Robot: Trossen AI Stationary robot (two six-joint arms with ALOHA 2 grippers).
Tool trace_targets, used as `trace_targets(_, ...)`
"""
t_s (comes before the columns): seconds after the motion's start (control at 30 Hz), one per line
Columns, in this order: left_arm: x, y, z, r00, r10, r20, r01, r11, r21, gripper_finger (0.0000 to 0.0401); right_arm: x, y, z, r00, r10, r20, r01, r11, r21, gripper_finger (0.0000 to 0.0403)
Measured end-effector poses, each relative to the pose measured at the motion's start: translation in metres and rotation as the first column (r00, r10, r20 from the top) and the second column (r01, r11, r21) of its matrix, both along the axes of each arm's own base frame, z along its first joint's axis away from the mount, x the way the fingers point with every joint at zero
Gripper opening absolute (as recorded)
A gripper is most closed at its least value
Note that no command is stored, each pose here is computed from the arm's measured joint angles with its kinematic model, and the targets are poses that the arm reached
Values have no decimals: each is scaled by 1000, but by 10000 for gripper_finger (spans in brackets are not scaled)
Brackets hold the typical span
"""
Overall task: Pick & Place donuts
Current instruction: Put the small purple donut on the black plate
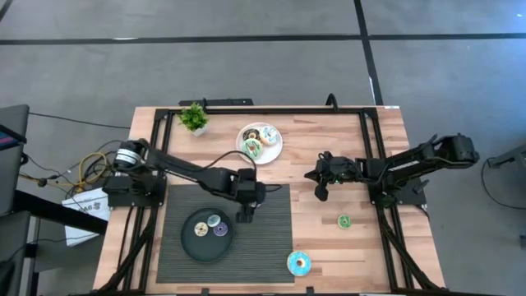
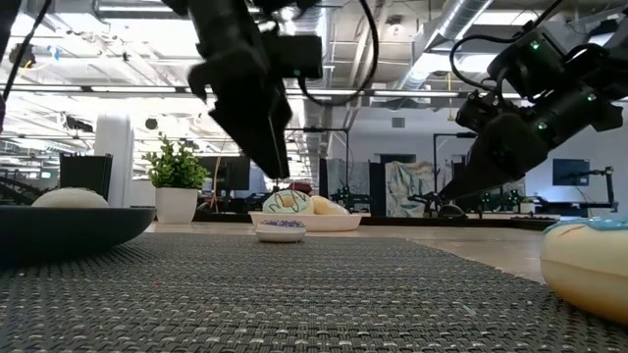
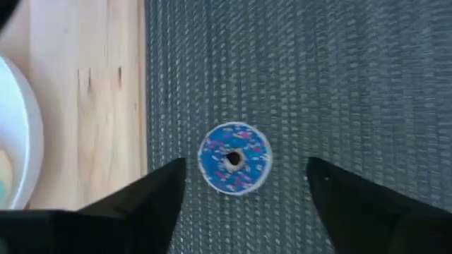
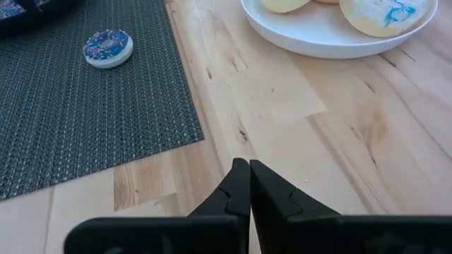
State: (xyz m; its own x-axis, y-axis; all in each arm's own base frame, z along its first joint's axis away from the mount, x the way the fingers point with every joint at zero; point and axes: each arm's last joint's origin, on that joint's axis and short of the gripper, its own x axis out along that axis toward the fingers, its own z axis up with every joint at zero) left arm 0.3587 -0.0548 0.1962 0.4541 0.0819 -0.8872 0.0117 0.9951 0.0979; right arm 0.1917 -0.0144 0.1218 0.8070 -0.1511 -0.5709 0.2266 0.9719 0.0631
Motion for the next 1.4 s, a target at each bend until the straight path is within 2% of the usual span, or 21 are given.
trace_targets(0.17, 7, 15, -13, 997, 79, -21, -80, 996, -33, 350, 0, 0, 0, 1000, 0, -2, 0, 1000, 0, 0)
trace_targets(0.3, 15, 23, -26, 996, 85, -29, -87, 993, -85, 369, 0, 0, 0, 1000, 1, -2, -1, 1000, 1, 0)
trace_targets(0.47, 20, 24, -42, 996, 72, -62, -79, 990, -118, 371, 0, 0, 0, 1000, 1, -2, -1, 1000, 1, 0)
trace_targets(0.77, 17, 24, -47, 992, 88, -85, -98, 989, -115, 371, 0, 0, 0, 1000, 1, -1, -1, 1000, 1, 0)
trace_targets(1.0, 21, 23, -64, 989, 85, -118, -101, 986, -133, 371, 0, 0, 0, 1000, 2, 0, -2, 1000, 1, 0)
trace_targets(1.4, 24, 20, -62, 989, 82, -119, -98, 986, -134, 371, 0, 0, 0, 1000, 2, 2, -2, 1000, 1, 1)
